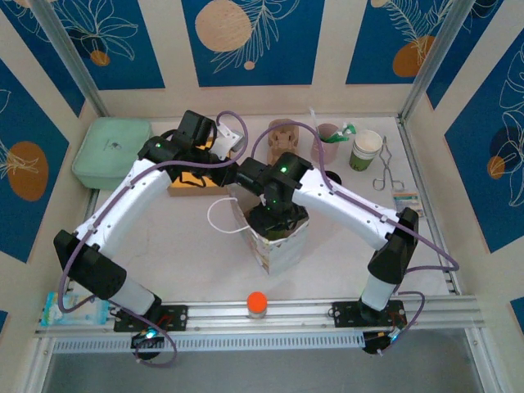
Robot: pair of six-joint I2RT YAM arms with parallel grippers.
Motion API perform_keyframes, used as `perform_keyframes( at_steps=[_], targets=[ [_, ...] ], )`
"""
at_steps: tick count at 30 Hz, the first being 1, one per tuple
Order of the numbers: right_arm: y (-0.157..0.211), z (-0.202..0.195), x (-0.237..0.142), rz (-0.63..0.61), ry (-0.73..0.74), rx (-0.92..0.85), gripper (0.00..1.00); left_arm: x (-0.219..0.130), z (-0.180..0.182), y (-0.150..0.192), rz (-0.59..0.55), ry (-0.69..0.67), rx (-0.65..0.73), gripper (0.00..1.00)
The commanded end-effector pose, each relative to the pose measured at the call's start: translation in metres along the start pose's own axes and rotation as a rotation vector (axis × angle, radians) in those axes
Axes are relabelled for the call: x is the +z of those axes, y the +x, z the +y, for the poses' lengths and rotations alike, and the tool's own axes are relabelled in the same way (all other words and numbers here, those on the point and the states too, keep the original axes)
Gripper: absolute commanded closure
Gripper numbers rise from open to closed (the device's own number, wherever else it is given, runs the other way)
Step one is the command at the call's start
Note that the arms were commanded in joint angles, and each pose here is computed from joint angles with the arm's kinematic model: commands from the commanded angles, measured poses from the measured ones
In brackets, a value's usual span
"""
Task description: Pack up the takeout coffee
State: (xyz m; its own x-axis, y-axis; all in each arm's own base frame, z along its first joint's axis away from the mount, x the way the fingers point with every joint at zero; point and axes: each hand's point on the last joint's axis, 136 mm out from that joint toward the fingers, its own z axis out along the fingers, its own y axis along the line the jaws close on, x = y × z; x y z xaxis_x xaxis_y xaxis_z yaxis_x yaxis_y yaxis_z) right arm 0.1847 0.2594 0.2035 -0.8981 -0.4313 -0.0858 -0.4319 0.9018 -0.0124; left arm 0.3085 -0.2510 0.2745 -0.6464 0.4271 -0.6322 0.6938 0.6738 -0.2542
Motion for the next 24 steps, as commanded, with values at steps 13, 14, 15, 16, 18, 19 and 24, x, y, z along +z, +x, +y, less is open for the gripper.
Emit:
perform_keyframes(
  at_steps=[13, 14, 15, 16, 18, 19, 24],
  targets=[
    [0.005, 0.0, 0.011, 0.023, -0.033, 0.026, 0.58, -0.006, -0.002, 0.0, -0.012, -0.009, -0.008, 0.88],
    [0.005, 0.001, 0.012, 0.023, -0.032, 0.027, 0.58, -0.005, -0.002, 0.0, -0.012, -0.009, -0.009, 0.88],
    [0.005, 0.001, 0.013, 0.023, -0.034, 0.027, 0.58, -0.005, -0.002, 0.0, -0.011, -0.01, -0.011, 0.88],
    [0.005, 0.001, 0.014, 0.025, -0.034, 0.027, 0.58, -0.006, -0.002, 0.0, -0.011, -0.012, -0.011, 0.88],
    [0.006, 0.001, 0.018, 0.032, -0.032, 0.028, 0.58, -0.007, -0.002, 0.0, -0.014, -0.012, -0.012, 0.88],
    [0.006, 0.0, 0.02, 0.039, -0.025, 0.029, 0.58, -0.008, -0.002, 0.0, -0.016, -0.014, -0.009, 0.88],
    [0.006, -0.002, 0.026, 0.04, -0.022, 0.034, 0.58, -0.008, -0.002, -0.001, -0.021, -0.014, -0.008, 0.88]
  ],
)
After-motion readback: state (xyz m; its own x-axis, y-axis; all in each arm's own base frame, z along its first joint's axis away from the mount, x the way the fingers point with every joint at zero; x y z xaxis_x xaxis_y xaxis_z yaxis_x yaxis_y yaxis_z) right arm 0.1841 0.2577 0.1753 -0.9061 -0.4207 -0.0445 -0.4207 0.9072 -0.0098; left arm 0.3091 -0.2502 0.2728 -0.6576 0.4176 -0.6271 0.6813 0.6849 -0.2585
